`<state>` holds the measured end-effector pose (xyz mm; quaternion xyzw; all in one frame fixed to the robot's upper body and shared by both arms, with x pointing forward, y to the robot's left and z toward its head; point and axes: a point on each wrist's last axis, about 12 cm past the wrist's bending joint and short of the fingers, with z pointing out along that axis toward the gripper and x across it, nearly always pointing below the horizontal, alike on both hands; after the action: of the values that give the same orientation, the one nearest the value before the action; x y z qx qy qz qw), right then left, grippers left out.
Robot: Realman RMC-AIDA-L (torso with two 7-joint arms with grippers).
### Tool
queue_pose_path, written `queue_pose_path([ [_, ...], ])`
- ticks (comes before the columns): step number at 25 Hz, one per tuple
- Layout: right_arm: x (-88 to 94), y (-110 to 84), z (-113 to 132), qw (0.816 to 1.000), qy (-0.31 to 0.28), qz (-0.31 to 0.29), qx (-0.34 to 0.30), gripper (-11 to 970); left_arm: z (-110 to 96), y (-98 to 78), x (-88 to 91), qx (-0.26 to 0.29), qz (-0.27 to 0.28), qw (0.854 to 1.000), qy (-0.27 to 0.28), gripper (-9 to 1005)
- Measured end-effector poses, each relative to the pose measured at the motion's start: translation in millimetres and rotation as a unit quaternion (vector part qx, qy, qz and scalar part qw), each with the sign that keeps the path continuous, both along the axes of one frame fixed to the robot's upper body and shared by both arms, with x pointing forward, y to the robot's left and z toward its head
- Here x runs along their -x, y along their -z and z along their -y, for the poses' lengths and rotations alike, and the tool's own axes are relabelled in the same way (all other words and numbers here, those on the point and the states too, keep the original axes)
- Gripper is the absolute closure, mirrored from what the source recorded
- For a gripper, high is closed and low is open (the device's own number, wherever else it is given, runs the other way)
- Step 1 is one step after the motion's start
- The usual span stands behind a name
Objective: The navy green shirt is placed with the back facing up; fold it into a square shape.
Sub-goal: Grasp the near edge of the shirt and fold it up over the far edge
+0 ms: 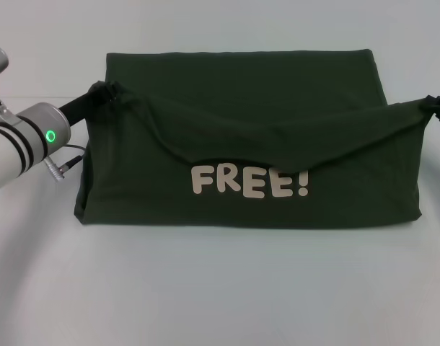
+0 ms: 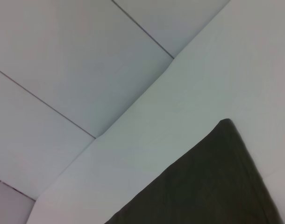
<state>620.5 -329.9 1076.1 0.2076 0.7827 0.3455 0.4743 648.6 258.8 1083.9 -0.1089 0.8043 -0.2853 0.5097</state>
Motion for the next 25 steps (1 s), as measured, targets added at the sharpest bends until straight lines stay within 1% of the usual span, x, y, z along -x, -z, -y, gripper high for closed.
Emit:
queue_pose_path([
  [5, -2.6, 1.5, -0.4, 1.000, 0.007, -0.002, 0.016, 959, 7.4, 5.9, -2.0, -0.026, -0.009, 1.000, -0.003, 963],
  [12, -8.5, 0.8, -7.8, 0.999, 0.002, -0.006, 0.034, 958, 9.9, 7.5, -1.6, -0.021, -0.009, 1.000, -0.005, 963],
  [16, -10.4, -0.2, -10.4, 0.999, -0.002, -0.003, 0.041, 959, 8.5, 8.1, -1.0, -0.019, -0.010, 1.000, -0.008, 962],
  [21, -11.5, -0.6, -13.1, 0.999, -0.007, -0.001, 0.046, 958, 0.2, 7.6, 0.8, -0.003, -0.004, 1.000, -0.028, 963],
  [25, -13.0, -1.5, -15.7, 0.999, -0.010, 0.000, 0.045, 958, -2.4, 7.4, 1.1, -0.007, -0.002, 1.000, -0.030, 963],
])
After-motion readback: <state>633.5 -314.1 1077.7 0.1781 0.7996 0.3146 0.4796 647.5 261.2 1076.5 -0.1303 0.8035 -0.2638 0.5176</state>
